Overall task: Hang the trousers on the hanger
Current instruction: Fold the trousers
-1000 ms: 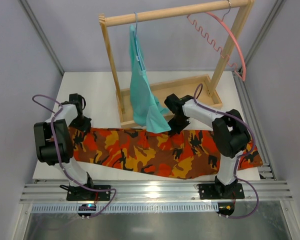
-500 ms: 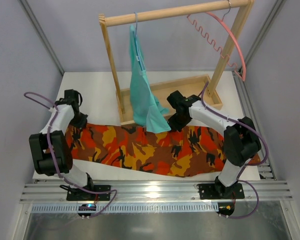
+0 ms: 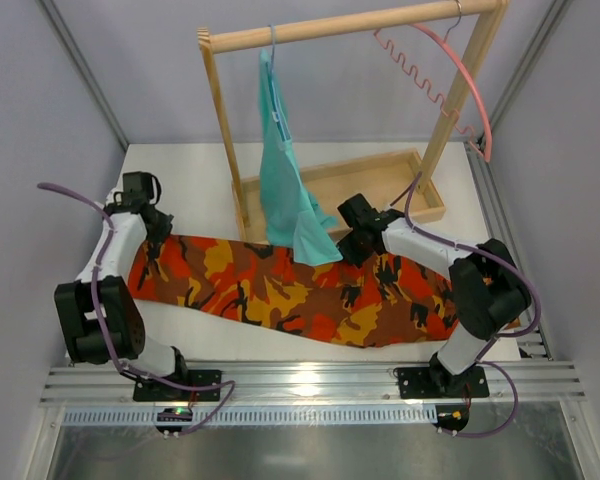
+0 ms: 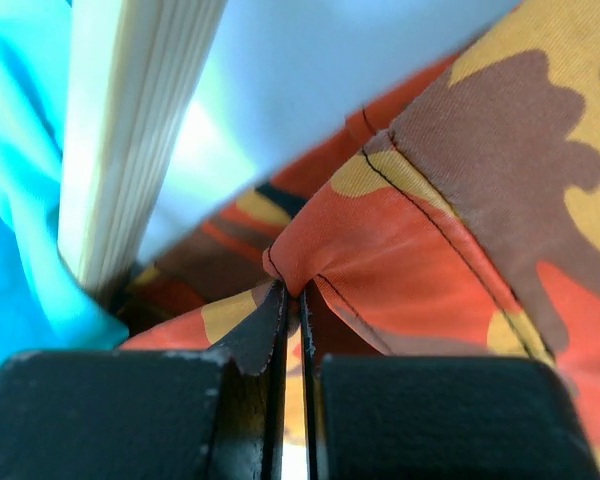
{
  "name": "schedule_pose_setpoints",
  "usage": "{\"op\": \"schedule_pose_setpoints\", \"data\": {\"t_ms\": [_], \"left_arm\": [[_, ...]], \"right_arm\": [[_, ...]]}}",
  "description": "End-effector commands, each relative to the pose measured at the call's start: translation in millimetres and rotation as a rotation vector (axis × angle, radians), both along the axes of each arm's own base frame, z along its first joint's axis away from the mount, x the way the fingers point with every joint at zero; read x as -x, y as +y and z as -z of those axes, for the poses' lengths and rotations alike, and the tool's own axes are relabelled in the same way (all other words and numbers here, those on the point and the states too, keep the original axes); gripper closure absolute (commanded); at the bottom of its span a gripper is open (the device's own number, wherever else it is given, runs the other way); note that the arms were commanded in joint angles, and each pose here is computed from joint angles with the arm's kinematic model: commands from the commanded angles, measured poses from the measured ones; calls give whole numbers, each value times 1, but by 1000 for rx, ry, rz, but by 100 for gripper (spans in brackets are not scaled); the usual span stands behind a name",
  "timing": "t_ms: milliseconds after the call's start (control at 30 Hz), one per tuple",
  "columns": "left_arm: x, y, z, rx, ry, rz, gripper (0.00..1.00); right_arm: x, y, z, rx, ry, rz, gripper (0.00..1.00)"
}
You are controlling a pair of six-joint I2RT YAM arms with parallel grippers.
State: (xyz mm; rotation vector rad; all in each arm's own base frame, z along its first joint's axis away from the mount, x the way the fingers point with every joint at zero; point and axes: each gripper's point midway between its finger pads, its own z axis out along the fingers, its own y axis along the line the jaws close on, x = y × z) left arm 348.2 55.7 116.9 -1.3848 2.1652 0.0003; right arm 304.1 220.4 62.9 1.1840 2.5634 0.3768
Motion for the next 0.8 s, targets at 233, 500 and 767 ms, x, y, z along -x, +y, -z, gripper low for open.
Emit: {"op": "schedule_pose_setpoints", "data": {"t_ms": [233, 500, 767], "left_arm": [[-45, 5, 49, -4, -2, 47, 100], [-38, 14, 77, -42, 97, 43, 100], [-5, 33, 88, -139, 266, -1, 99]], "right_arm": [[-50, -14, 3, 44, -301, 51, 96], [-51, -17, 15, 61, -344, 34, 96], [-38, -19, 38, 69, -280, 3, 70]]}}
